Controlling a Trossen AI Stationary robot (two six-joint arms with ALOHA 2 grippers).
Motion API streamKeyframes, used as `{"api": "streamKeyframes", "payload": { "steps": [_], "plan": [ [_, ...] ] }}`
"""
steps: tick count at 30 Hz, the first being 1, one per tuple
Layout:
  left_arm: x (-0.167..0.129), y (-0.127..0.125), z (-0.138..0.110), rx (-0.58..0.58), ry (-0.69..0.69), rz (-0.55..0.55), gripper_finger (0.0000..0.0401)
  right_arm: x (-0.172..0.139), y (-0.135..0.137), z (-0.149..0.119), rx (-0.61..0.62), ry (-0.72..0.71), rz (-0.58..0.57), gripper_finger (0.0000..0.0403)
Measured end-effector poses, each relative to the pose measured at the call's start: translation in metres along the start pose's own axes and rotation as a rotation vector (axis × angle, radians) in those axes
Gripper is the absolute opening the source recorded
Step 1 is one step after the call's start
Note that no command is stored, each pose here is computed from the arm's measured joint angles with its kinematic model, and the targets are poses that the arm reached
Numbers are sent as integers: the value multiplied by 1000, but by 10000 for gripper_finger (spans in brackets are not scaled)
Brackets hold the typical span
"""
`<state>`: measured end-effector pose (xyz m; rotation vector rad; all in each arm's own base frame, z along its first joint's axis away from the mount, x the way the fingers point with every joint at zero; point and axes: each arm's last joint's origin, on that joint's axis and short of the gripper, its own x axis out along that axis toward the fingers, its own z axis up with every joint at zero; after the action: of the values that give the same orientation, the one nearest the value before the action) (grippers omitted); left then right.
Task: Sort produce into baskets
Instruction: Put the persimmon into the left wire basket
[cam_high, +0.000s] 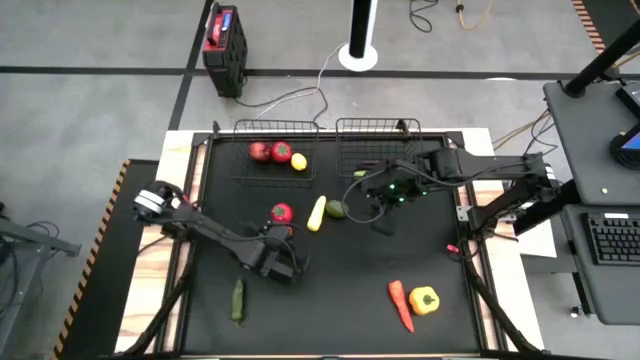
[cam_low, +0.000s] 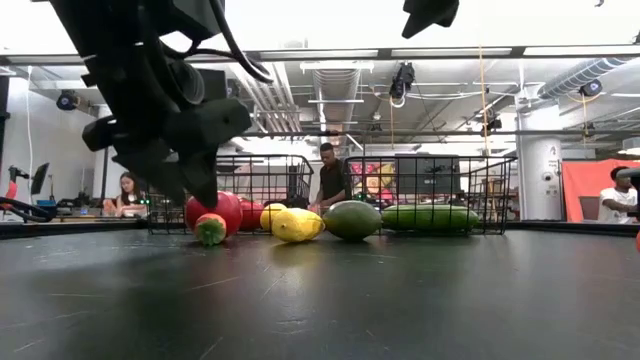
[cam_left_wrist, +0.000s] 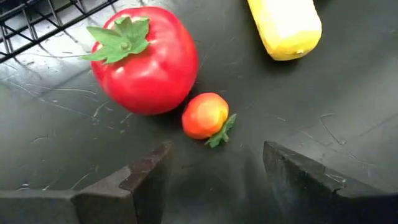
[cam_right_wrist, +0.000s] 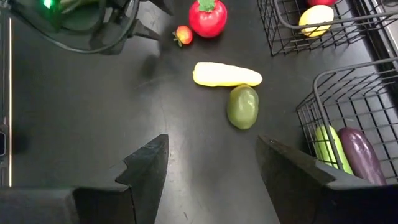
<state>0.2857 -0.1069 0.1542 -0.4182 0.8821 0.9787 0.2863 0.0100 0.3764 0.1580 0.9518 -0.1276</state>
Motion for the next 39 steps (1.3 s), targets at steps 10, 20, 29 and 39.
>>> {"api": "streamKeyframes", "payload": {
  "steps": [10, 20, 29, 39],
  "plan": [
    [14, -2, -2, -12, -16, 43, 231, 0, 0, 0, -8, 1, 0, 233],
    [26, -4, -5, -2, -16, 69, 231, 0, 0, 0, -8, -3, 0, 233],
    [39, -8, -6, 25, -15, 77, 231, 0, 0, 1, -8, -9, 1, 233],
    [42, -9, -8, 39, -21, 84, 215, 0, 0, 1, -8, -10, 1, 233]
  ]
}}
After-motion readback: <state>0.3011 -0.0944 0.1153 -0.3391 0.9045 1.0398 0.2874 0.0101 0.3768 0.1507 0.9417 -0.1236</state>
